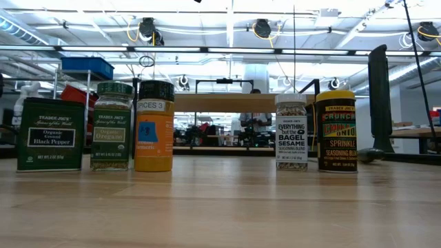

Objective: Shelf spices
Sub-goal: Put the light brown seasoning bottle on the shelf

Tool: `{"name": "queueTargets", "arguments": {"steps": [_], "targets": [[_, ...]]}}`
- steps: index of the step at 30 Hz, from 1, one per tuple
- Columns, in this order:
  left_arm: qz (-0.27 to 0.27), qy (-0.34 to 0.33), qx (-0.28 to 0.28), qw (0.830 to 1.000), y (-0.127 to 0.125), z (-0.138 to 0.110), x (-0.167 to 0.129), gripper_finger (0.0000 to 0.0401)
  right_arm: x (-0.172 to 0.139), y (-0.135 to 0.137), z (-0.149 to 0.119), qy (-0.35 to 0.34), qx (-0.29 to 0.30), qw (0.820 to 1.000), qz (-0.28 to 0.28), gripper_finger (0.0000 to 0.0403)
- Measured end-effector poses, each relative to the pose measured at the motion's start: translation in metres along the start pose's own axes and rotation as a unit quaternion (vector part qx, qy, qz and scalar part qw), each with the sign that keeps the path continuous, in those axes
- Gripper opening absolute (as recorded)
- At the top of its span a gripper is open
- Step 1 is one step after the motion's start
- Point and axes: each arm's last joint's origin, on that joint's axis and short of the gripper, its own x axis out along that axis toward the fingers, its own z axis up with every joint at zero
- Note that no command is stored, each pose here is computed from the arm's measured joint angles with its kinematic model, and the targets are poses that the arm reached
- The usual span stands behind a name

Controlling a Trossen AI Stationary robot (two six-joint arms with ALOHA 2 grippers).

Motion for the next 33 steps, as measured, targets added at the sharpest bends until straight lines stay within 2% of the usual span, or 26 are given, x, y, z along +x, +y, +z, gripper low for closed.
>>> {"name": "queueTargets", "arguments": {"steps": [18,33], "targets": [[-0.001,-0.001,0.0,1.0,0.0,0.0,0.0,0.0196,0.011,0.003,-0.002,-0.018,0.004,1.0,0.012,0.0274],[-0.003,0.002,0.001,1.0,0.0,0.0,0.0,0.0196,0.012,0.0,-0.003,-0.014,0.004,1.0,0.005,0.0163]]}}
